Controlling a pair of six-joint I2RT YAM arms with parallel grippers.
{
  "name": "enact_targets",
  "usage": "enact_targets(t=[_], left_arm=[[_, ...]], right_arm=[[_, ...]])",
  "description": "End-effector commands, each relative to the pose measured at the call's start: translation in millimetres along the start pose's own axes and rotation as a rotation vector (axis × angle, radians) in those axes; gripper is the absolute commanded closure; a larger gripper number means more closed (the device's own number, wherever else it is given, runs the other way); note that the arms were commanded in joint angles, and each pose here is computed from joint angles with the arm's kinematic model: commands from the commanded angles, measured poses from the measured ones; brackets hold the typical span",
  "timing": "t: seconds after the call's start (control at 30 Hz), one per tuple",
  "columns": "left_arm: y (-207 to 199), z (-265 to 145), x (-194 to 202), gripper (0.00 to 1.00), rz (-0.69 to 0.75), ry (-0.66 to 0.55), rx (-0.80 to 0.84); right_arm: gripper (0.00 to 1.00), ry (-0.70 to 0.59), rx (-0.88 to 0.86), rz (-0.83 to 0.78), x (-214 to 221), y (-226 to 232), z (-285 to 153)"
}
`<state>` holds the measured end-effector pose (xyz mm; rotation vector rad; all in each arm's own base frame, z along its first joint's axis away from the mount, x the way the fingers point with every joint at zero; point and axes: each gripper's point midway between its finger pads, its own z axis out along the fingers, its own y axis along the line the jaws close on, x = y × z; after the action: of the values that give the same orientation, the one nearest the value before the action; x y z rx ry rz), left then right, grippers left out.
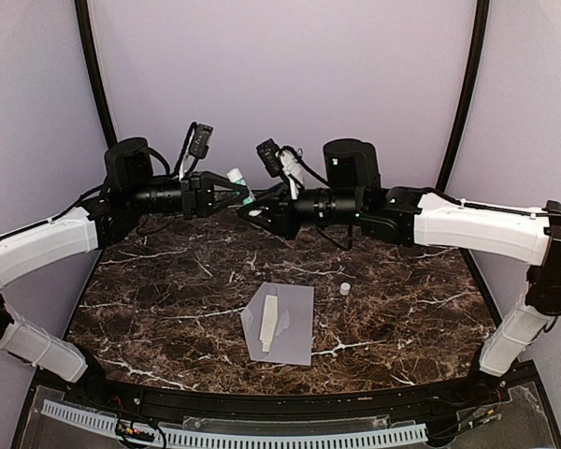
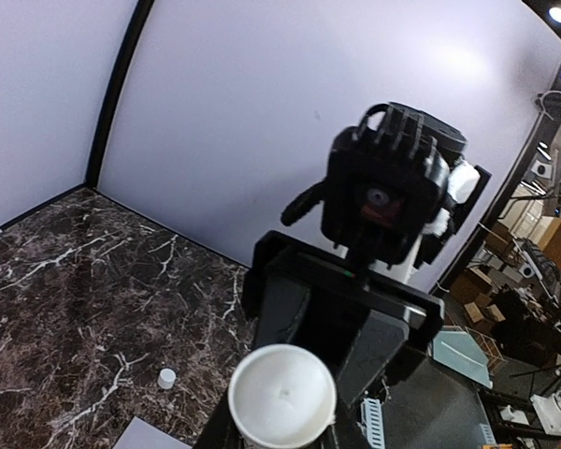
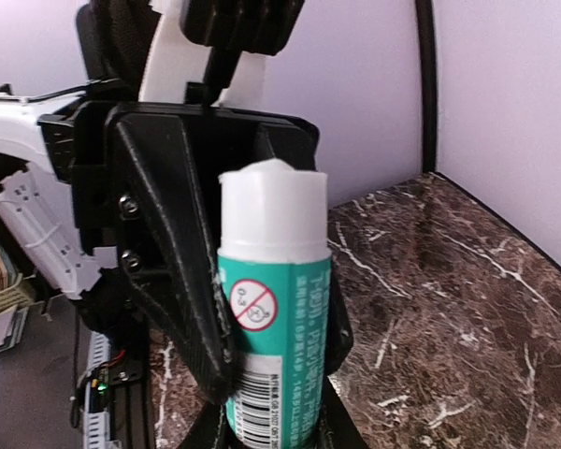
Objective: Place the letter into the envelope and seal it
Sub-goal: Unscrew the solid glue.
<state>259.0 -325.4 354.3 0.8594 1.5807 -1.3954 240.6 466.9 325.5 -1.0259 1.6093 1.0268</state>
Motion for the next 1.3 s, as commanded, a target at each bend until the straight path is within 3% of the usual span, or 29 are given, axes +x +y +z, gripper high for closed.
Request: enact_targets(t=[0.0, 0.1, 0.17, 0.2, 0.37, 0.57, 0.73, 0.93, 1.27], left_arm=[[-57.0, -7.0, -1.3, 1.00, 0.107, 0.067, 0.295], [-65.8, -9.2, 0.5, 1.00, 0.111, 0.079, 0.352], [-66.6, -9.5, 0.8, 1.00, 0.105, 0.080, 0.357], [-66.7, -9.6, 0.0, 1.00, 0.107, 0.077, 0.354], [-54.4, -9.2, -8.1, 1.00, 0.113, 0.022, 0.245], [-28.7, -12.2, -22.0, 1.00, 0.106, -0.064, 0.063], [10.6, -12.8, -22.0, 1.00, 0.010, -0.066, -0.088], [17.0, -8.3, -16.3, 1.00, -0.040, -0.049, -0.063], [16.4, -7.3, -14.7, 1.00, -0.042, -0.043, -0.048]], right_arm=[[0.86, -0.144, -0.516, -0.006, -55.3, 78.1, -50.1], [0.84, -0.130, -0.631, 0.003, -56.7, 94.0, -57.5], [0.80, -0.129, -0.618, 0.012, -55.3, 91.9, -56.3], [0.76, -0.130, -0.585, 0.017, -54.1, 87.5, -54.3], [0.37, -0.123, -0.296, 0.037, -41.0, 44.1, -41.6], [0.23, -0.049, -0.080, 0.034, -13.6, 14.4, -32.8], [0.21, -0.005, 0.039, -0.036, -5.0, 13.0, -23.0], [0.24, 0.017, 0.269, -0.087, -3.2, -13.0, -13.7], [0.37, 0.099, 0.459, -0.117, 6.5, -49.0, 1.0]])
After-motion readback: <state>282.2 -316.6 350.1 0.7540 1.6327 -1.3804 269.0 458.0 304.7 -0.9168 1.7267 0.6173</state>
